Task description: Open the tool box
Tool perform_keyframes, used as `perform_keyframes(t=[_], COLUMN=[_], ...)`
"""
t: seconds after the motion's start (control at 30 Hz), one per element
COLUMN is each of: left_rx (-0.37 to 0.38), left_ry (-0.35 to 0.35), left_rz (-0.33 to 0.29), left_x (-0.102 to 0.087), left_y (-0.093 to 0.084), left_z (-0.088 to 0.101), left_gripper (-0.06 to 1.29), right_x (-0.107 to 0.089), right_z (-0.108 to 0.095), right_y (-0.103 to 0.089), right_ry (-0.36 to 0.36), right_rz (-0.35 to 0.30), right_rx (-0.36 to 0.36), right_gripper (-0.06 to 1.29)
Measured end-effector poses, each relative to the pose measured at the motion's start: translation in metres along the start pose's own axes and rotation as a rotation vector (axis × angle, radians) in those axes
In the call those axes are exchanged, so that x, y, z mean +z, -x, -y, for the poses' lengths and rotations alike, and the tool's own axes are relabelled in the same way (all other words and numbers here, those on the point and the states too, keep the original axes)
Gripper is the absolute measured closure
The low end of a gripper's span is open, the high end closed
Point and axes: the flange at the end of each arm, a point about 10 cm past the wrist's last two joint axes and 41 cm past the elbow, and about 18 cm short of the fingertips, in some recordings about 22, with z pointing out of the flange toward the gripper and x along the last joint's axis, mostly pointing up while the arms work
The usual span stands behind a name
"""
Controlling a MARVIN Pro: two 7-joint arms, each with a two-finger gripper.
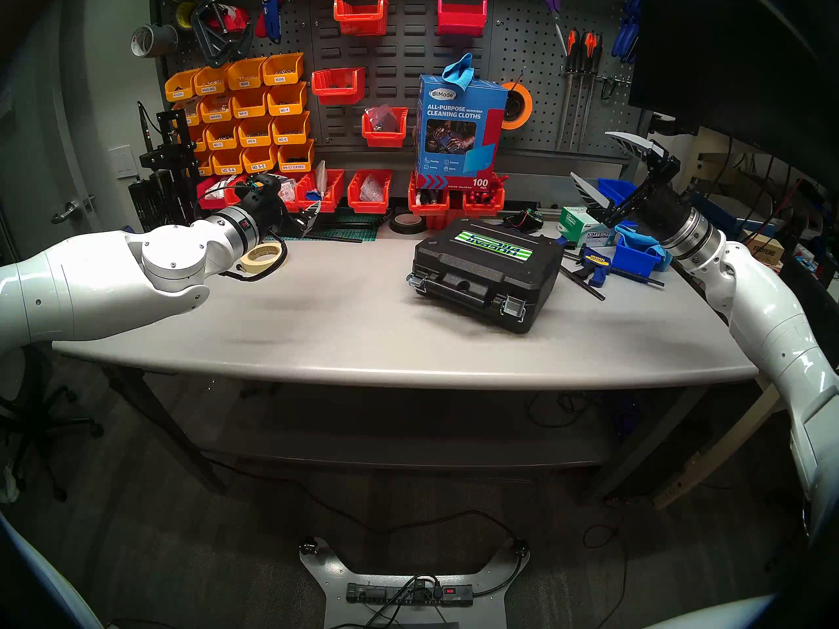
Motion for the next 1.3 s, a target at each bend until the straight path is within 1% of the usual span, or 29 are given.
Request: perform_keyframes(t=[0.23, 0.33, 0.43, 0.6, 0.67, 0.77, 0.87, 0.97, 1.3], left_rx=[0.001, 0.002, 0.002, 0.002, 0.002, 0.003, 0.003, 0.003, 0.004], left_ry=[-0.002, -0.003, -0.003, -0.004, -0.005, -0.005, -0.006, -0.006, -0.007], left_rz=[-0.001, -0.001, -0.001, -0.002, -0.002, -0.002, -0.002, -0.002, -0.003], left_x=[0.0, 0.0, 0.0, 0.0, 0.0, 0.0, 0.0, 0.0, 0.0], left_y=[0.0, 0.0, 0.0, 0.0, 0.0, 0.0, 0.0, 0.0, 0.0], left_z=[0.0, 0.0, 0.0, 0.0, 0.0, 0.0, 0.0, 0.0, 0.0], left_gripper=[0.02, 0.02, 0.02, 0.02, 0.02, 0.02, 0.02, 0.02, 0.02], right_x=[-0.001, -0.004, -0.006, -0.016, -0.018, -0.023, -0.025, -0.027, -0.027], right_z=[0.0, -0.003, -0.005, -0.011, -0.012, -0.013, -0.013, -0.011, -0.007], right_y=[0.019, 0.031, 0.037, 0.052, 0.055, 0.06, 0.061, 0.062, 0.062], right_ry=[0.027, 0.062, 0.083, 0.153, 0.172, 0.231, 0.262, 0.306, 0.414], right_rz=[0.05, 0.083, 0.098, 0.138, 0.149, 0.183, 0.202, 0.231, 0.312], right_rx=[0.039, 0.061, 0.073, 0.101, 0.101, 0.088, 0.075, 0.046, -0.044], right_gripper=[-0.02, -0.02, -0.02, -0.02, -0.02, -0.02, -0.02, -0.02, -0.02])
